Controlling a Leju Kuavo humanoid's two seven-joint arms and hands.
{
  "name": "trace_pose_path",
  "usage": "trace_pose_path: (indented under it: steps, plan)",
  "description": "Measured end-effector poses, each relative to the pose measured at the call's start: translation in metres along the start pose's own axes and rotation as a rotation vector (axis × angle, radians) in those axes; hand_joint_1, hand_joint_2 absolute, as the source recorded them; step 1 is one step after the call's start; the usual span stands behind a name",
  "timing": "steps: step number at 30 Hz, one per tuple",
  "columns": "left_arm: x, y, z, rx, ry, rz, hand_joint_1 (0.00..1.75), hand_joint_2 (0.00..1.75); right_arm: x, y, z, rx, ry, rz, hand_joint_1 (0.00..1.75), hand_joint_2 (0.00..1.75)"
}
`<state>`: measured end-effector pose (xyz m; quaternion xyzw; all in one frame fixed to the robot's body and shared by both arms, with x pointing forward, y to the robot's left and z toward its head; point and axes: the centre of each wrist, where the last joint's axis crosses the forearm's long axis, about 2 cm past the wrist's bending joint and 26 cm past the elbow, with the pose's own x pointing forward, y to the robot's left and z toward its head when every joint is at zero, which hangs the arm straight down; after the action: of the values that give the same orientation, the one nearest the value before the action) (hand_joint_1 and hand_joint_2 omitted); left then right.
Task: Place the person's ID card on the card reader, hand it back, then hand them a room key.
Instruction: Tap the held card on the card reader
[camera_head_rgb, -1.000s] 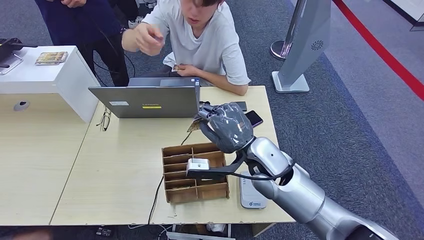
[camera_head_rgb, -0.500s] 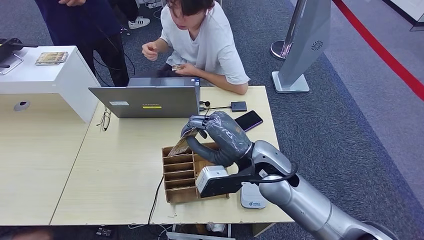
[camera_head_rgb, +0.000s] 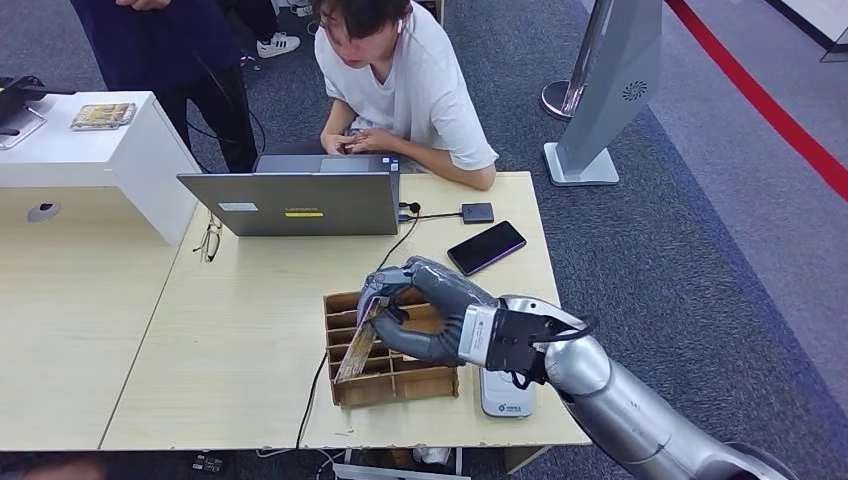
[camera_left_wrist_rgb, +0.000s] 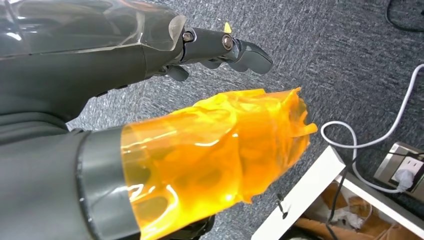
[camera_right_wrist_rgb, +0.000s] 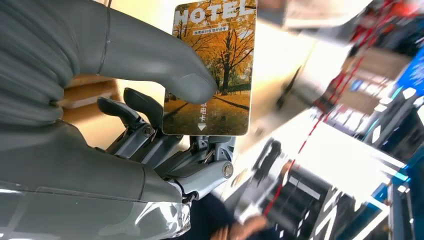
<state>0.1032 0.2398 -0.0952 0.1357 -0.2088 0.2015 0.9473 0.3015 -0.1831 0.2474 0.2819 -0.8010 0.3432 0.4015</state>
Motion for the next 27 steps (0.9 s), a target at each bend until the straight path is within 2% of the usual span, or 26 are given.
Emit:
trace_pose_path:
  steps: [8,19,27]
  plan:
    - [0.000,0.001,-0.001,0.008,0.006,0.016,0.00,0.00,-0.002,0.001,0.004,0.025,-0.004,-0.077,1.75,1.75]
    - [-0.003,0.003,0.000,0.040,0.019,0.062,0.00,0.00,-0.009,0.018,0.022,0.120,-0.041,-0.487,1.75,1.75]
    - [-0.006,0.004,0.000,0.060,0.035,0.093,0.00,0.00,-0.021,0.034,0.049,0.109,0.016,-0.555,1.75,1.75]
